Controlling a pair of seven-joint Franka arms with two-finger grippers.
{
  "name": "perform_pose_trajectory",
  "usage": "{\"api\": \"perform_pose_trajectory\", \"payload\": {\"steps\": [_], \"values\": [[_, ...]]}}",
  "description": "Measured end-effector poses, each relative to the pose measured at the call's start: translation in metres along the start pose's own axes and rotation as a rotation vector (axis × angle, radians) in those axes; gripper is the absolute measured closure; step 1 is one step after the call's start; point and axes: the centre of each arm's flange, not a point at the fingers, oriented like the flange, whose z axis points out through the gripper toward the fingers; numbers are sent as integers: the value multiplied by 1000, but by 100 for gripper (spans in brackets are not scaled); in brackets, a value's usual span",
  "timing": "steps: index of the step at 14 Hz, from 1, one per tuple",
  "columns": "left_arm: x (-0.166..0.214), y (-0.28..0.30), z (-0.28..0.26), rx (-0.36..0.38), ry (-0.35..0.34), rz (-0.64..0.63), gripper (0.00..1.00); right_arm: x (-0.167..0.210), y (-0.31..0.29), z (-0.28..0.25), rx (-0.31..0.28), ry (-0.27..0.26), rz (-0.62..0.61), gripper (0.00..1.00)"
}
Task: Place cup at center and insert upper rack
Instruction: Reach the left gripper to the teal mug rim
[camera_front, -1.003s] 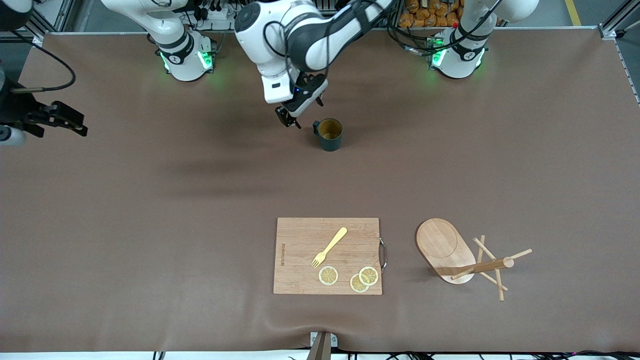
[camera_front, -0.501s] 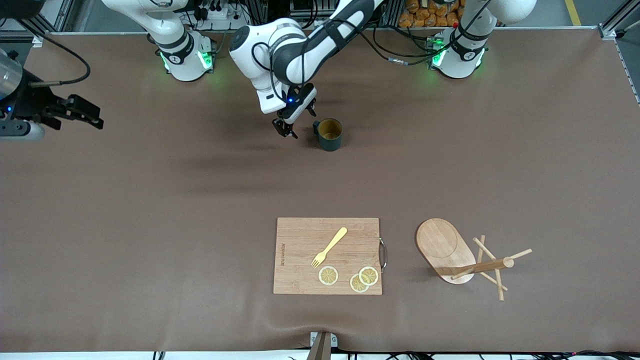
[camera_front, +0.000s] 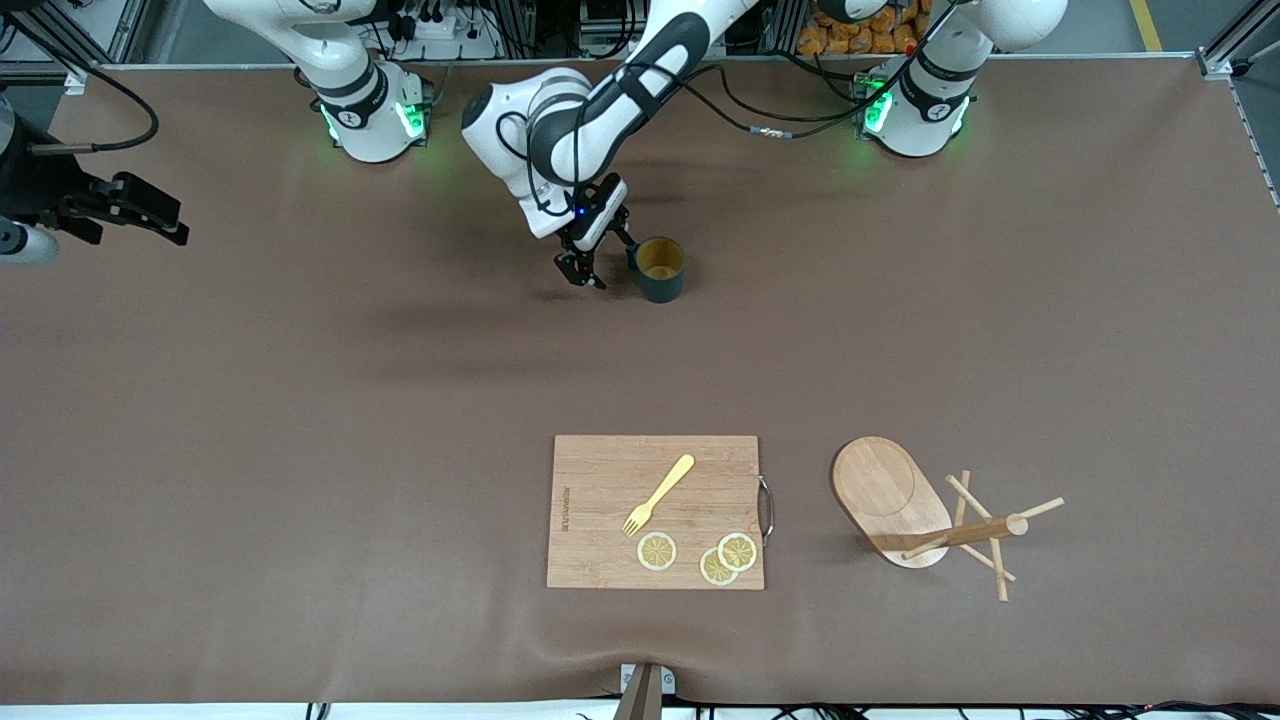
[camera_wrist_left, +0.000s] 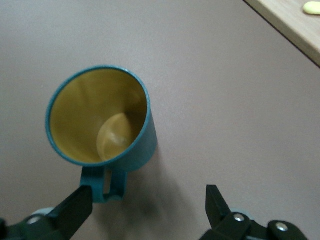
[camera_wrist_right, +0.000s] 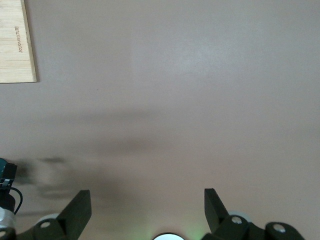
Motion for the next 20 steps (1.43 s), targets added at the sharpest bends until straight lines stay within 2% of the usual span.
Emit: {"api": "perform_pose_trajectory", "payload": {"steps": [5,8,12,20], "values": [[-16,-11,3,-1,32,-15,0,-2,5,0,2,-11,10,0],[-17,-12,0,-4,31,-14,0,-6,8,2,2,-44,14,0],[-15,-11,-3,-6,31,-18,0,-9,8,0,2,-50,14,0],[-14,-29,19,89,131,2,0,-10,8,1,4,-56,14,0]]}}
